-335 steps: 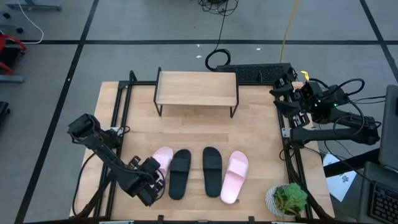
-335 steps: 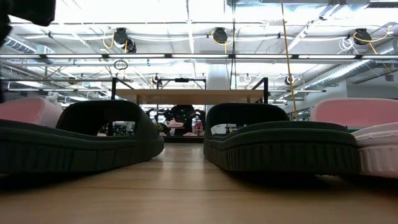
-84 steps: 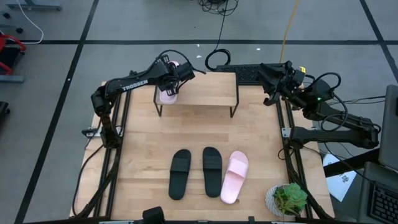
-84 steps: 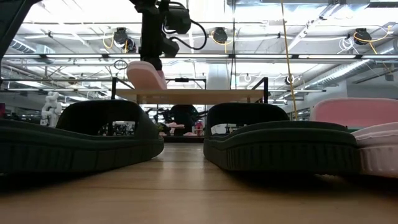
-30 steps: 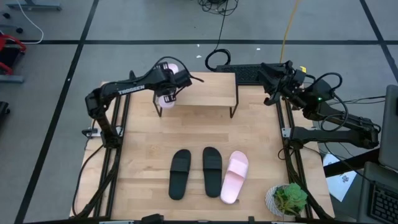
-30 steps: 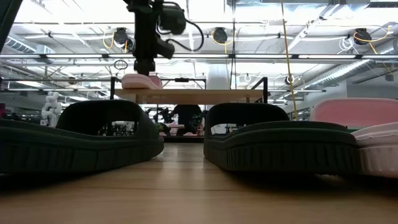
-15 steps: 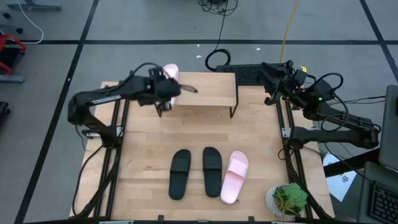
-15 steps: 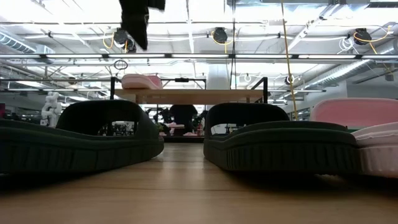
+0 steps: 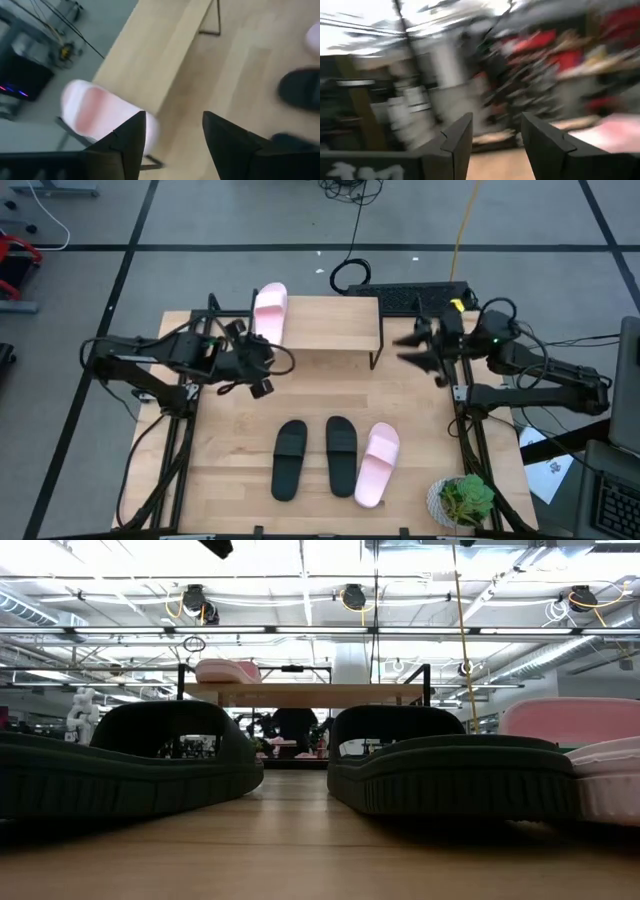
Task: Pick and place slides into the shelf
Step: Put the pink slide on the shelf
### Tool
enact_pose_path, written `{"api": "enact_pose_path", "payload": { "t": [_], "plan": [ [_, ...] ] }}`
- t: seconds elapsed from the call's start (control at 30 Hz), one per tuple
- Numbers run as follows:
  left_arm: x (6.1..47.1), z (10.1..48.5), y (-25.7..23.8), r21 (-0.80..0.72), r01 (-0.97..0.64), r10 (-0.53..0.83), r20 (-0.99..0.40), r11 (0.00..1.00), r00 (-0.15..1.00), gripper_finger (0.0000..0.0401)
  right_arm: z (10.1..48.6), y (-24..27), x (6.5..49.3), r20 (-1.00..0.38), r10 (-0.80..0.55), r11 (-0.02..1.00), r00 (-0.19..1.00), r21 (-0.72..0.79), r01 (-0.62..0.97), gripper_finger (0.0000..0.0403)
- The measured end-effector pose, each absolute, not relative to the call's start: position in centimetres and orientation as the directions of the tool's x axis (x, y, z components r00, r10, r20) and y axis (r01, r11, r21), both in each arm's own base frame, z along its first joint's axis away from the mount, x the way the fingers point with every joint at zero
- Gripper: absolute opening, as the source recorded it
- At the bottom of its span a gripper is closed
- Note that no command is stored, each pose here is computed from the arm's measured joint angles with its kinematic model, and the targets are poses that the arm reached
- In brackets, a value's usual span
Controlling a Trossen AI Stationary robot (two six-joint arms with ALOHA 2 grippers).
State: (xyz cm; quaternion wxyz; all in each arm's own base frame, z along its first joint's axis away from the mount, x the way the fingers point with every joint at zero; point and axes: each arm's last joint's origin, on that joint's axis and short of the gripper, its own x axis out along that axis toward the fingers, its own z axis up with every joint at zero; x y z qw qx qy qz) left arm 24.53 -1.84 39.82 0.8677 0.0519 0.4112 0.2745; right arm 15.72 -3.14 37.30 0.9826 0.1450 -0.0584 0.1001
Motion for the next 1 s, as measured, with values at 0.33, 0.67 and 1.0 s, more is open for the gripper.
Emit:
{"api": "enact_pose_path", "payload": {
  "t": [0.33, 0.67, 1.0],
  "plan": [
    [25.2, 39.2, -4.4, 0.109, -0.501, 0.417, -0.716, 0.859, 0.559, 0.0196, 35.6, 0.8, 16.1, -0.013, 0.51, 0.71, 0.86, 0.571, -0.412, 0.0155],
    [26.1, 38.7, -6.5, 0.018, -0.49, 0.352, -0.718, 0.872, 0.6, 0.0198, 30.6, 3.6, 17.1, -0.431, 0.571, 0.682, 0.699, 0.723, -0.111, 0.0155],
    [27.0, 37.7, -7.5, 0.017, -0.451, 0.31, -0.749, 0.893, 0.586, 0.0199, 27.3, 4.7, 19.7, -0.596, 0.579, 0.692, 0.556, 0.72, 0.051, 0.0155]
  ]
}}
